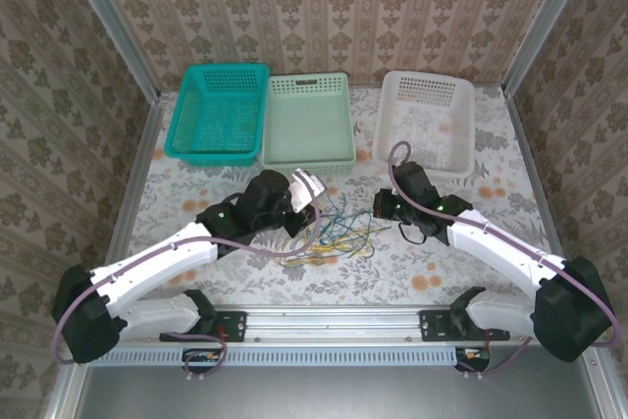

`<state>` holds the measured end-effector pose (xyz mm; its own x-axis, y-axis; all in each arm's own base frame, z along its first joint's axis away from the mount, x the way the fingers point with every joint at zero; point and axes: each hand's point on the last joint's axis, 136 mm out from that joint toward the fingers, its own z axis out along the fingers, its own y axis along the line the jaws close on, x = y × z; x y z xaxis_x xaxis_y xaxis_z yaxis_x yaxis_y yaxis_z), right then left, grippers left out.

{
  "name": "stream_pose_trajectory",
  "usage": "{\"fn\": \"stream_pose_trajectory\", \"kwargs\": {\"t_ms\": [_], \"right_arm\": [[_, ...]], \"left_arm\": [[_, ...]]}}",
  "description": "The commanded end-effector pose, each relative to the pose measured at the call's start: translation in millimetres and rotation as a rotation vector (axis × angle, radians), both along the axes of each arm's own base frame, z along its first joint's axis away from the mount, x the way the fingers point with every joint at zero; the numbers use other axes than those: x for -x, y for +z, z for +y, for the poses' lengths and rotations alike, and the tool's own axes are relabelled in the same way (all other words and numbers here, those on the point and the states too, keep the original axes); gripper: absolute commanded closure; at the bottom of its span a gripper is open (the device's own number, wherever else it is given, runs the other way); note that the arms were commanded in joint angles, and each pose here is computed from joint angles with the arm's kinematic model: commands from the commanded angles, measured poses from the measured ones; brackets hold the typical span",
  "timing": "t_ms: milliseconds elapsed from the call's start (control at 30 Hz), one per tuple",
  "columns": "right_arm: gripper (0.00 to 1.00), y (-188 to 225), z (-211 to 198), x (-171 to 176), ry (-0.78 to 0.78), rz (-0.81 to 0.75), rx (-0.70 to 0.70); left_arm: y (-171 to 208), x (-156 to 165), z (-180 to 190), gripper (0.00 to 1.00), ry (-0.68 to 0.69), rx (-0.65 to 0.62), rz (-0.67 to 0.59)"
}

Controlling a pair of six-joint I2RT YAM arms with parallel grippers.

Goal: Untangle the cables

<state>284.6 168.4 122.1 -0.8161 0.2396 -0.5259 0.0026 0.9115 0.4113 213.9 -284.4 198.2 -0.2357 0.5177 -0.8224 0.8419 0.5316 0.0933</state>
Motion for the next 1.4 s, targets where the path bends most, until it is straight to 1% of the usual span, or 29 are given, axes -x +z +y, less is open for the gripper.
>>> {"fn": "stream_pose_trajectory", "kwargs": {"t_ms": [0, 33, 67, 100, 133, 167, 233, 267, 300, 333, 400, 467, 500, 600, 700, 733, 800, 867, 900, 967, 1033, 1367], "right_arm": [[1.0, -8, -19, 5, -0.028, 0.021, 0.098], [1.0, -8, -17, 6, -0.016, 0.023, 0.101], [0.97, -7, -15, 6, -0.002, 0.022, 0.097], [0.92, -6, -10, 7, 0.021, 0.018, 0.085], [0.89, -4, -6, 7, 0.039, 0.013, 0.071], [0.85, -2, -3, 7, 0.052, 0.009, 0.059], [0.69, 3, 5, 9, 0.087, -0.002, 0.032], [0.65, 4, 9, 10, 0.102, -0.001, 0.022], [0.58, 3, 10, 12, 0.106, 0.009, 0.021], [0.55, 1, 11, 14, 0.106, 0.023, 0.025], [0.51, -4, 12, 20, 0.103, 0.053, 0.031], [0.5, -9, 14, 24, 0.093, 0.072, 0.021], [0.5, -11, 15, 25, 0.09, 0.077, 0.015], [0.5, -15, 17, 25, 0.082, 0.084, -0.003], [0.5, -15, 22, 22, 0.084, 0.085, -0.019], [0.5, -15, 24, 21, 0.086, 0.087, -0.021], [0.5, -17, 24, 19, 0.076, 0.094, -0.014], [0.5, -18, 24, 16, 0.069, 0.096, -0.007], [0.5, -19, 25, 16, 0.069, 0.098, -0.006], [0.5, -20, 25, 16, 0.069, 0.102, -0.001], [0.5, -21, 25, 16, 0.071, 0.105, 0.002], [0.5, -28, 24, 17, 0.075, 0.112, 0.009]], "left_arm": [[7, -7, 6, 0.7, 0.049, 0.053, -0.005], [7, -6, 6, 0.7, 0.042, 0.06, 0.001], [6, -5, 5, 0.69, 0.034, 0.062, 0.006], [4, -3, 4, 0.65, 0.022, 0.06, 0.015], [1, 0, 1, 0.62, -0.001, 0.057, 0.029], [-3, 4, -2, 0.6, -0.027, 0.051, 0.049], [-17, 17, -8, 0.57, -0.095, 0.014, 0.119], [-26, 22, -8, 0.55, -0.107, -0.016, 0.152], [-38, 24, -6, 0.55, -0.102, -0.06, 0.185], [-51, 24, -2, 0.55, -0.08, -0.103, 0.22], [-68, 28, 2, 0.53, -0.055, -0.134, 0.286], [-78, 35, -3, 0.5, -0.066, -0.125, 0.347], [-82, 36, -4, 0.5, -0.058, -0.13, 0.359], [-93, 33, -3, 0.5, -0.019, -0.166, 0.368], [-92, 30, -12, 0.5, -0.022, -0.139, 0.373], [-93, 30, -15, 0.52, -0.03, -0.139, 0.385], [-101, 27, -18, 0.58, -0.01, -0.173, 0.427], [-112, 26, -18, 0.59, 0.016, -0.216, 0.483], [-118, 25, -18, 0.59, 0.036, -0.234, 0.504], [-127, 21, -14, 0.55, 0.086, -0.267, 0.531], [-128, 20, -14, 0.53, 0.102, -0.274, 0.549], [-137, 11, -11, 0.54, 0.168, -0.317, 0.536]]}}
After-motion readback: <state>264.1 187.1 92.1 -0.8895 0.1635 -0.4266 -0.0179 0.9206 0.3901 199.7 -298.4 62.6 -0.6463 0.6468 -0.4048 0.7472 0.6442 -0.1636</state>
